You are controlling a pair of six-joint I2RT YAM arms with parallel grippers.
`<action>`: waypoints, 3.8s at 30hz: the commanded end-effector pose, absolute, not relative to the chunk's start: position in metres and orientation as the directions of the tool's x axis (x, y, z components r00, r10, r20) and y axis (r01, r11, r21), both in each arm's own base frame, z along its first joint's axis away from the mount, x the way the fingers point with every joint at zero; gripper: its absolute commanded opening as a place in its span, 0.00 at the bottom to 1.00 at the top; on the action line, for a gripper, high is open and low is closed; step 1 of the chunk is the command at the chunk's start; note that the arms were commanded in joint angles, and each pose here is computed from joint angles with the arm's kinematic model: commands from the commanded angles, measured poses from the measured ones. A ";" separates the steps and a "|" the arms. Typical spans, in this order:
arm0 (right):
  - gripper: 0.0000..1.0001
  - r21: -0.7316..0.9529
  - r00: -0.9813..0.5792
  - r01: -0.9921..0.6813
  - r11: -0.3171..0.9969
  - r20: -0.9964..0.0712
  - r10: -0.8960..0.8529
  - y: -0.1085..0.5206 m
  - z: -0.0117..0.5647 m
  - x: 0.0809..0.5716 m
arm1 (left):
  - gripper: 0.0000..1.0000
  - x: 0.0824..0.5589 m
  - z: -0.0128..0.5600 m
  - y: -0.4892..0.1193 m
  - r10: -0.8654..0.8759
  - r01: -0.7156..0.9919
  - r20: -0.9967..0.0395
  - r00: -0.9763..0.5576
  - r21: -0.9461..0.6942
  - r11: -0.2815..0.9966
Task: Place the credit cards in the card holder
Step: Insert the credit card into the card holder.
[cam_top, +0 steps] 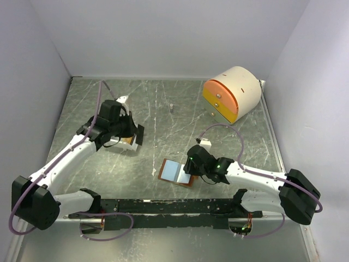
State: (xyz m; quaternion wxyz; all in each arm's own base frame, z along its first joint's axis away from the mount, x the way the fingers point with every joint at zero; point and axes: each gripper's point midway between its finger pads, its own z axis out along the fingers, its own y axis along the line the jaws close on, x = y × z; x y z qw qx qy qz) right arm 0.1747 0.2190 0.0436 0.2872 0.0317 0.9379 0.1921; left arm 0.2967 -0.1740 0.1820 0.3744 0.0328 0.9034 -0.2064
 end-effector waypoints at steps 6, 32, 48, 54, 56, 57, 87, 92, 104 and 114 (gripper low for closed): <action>0.30 0.311 -0.857 -0.027 0.950 -0.497 0.138 0.196 0.020 0.163 | 0.07 0.241 0.163 -0.259 -0.233 0.215 -0.473 -0.850 -0.715 0.665; 0.24 0.316 -0.862 -0.010 0.949 -0.484 0.152 0.188 0.009 0.156 | 0.07 0.185 0.069 -0.352 0.071 0.320 -0.360 -0.930 -0.700 0.639; 0.24 0.314 -0.864 -0.001 0.949 -0.478 0.157 0.185 0.005 0.153 | 0.07 0.179 0.042 -0.351 0.126 0.338 -0.351 -0.928 -0.648 0.683; 0.24 0.292 -0.861 0.011 0.956 -0.484 0.157 0.180 0.006 0.154 | 0.07 0.180 0.040 -0.347 0.096 0.307 -0.339 -0.936 -0.648 0.697; 0.24 0.292 -0.862 0.010 0.956 -0.483 0.157 0.180 0.010 0.153 | 0.07 0.178 0.043 -0.349 0.083 0.297 -0.334 -0.939 -0.665 0.685; 0.24 0.293 -0.862 0.009 0.956 -0.482 0.156 0.180 0.012 0.153 | 0.07 0.178 0.044 -0.351 0.076 0.292 -0.332 -0.940 -0.673 0.679; 0.25 0.286 -0.858 0.040 0.957 -0.481 0.180 0.177 0.008 0.154 | 0.07 0.171 0.021 -0.355 0.064 0.258 -0.305 -0.950 -0.654 0.711; 0.25 0.293 -0.857 0.048 0.955 -0.480 0.190 0.177 0.009 0.154 | 0.07 0.167 0.018 -0.353 0.068 0.251 -0.296 -0.953 -0.640 0.726; 0.25 0.310 -0.850 0.057 0.949 -0.484 0.209 0.182 0.020 0.158 | 0.10 0.164 0.010 -0.357 0.064 0.250 -0.303 -0.951 -0.628 0.737; 0.25 0.281 -0.849 0.161 0.946 -0.450 0.278 0.166 0.024 0.149 | 0.11 0.165 0.011 -0.355 0.038 0.231 -0.306 -0.951 -0.627 0.744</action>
